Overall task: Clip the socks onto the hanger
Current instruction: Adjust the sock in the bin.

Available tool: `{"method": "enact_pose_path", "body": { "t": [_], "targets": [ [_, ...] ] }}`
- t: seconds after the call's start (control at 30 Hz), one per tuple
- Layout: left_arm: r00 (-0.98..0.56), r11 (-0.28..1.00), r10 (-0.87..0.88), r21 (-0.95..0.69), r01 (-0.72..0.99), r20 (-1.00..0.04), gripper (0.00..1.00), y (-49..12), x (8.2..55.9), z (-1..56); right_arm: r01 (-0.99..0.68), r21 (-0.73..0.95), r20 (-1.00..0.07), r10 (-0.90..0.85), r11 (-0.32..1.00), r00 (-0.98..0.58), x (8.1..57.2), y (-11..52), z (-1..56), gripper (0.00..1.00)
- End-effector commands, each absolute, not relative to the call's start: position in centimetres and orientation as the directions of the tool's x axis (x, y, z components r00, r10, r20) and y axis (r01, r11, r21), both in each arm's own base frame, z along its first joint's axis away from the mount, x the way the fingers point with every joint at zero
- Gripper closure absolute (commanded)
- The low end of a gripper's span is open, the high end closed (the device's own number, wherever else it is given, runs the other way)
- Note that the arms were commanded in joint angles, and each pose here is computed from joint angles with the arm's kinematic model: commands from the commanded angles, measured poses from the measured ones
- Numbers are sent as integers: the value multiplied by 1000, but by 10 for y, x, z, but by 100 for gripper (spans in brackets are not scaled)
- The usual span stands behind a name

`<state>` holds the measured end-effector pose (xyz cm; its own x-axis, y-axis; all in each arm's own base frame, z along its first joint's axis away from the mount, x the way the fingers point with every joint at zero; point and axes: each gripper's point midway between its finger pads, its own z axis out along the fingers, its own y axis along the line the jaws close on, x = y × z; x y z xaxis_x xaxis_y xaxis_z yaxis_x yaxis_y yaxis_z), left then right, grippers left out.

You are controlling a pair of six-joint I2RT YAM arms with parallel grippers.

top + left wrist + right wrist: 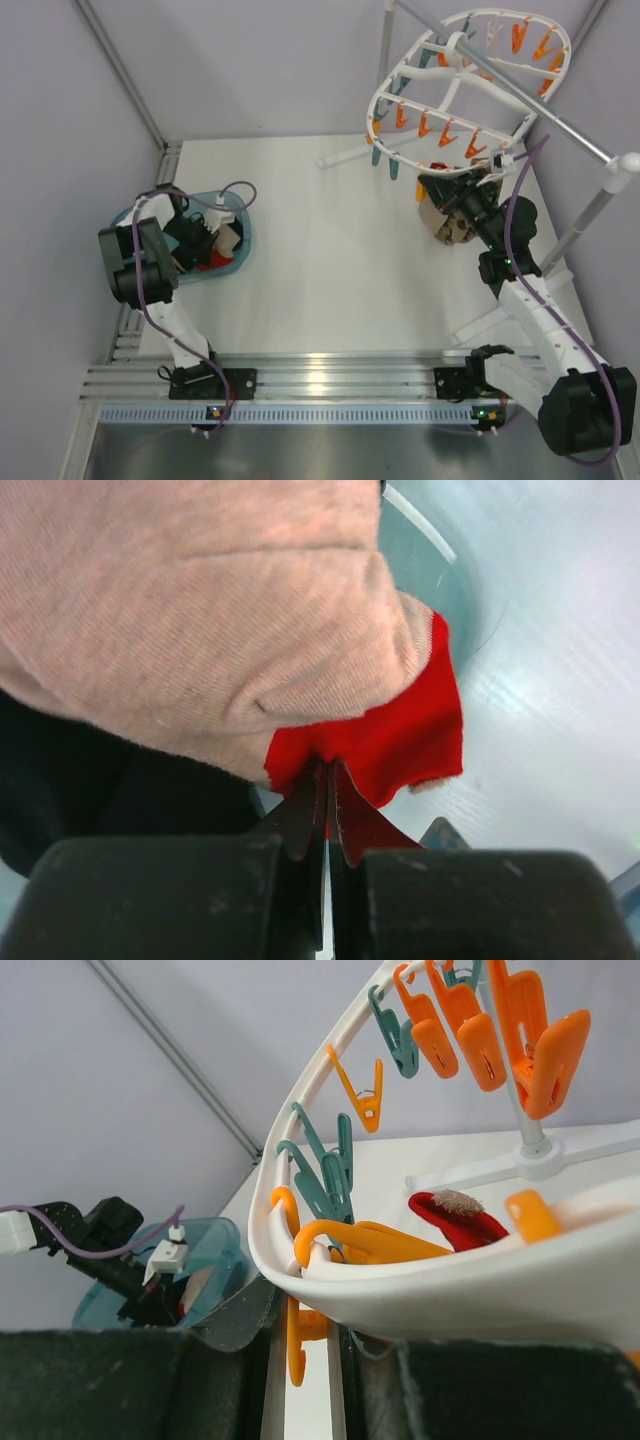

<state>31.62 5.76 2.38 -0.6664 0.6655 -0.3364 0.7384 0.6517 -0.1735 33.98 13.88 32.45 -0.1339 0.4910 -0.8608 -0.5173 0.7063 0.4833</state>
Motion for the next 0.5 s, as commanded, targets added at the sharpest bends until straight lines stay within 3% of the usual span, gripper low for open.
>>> {"method": "enact_pose_path", "body": {
  "t": [0.0,0.2,0.37,0.47],
  "targets": [
    [-652,622,659,-216,752,-374,100,44,322,46,-534,465,-873,466,706,-145,340,141,331,100],
    [-632,659,602,-144,739,-487,100,40,358,112,-534,468,-871,469,704,-145,341,141,331,100],
    [-677,698,506,-208,686,-534,100,29,369,144,-536,469,-870,471,702,-145,343,142,332,100],
    [-780,784,303,-323,531,-548,100,22,381,164,-537,468,-871,470,702,-144,344,142,333,100]
  ]
}}
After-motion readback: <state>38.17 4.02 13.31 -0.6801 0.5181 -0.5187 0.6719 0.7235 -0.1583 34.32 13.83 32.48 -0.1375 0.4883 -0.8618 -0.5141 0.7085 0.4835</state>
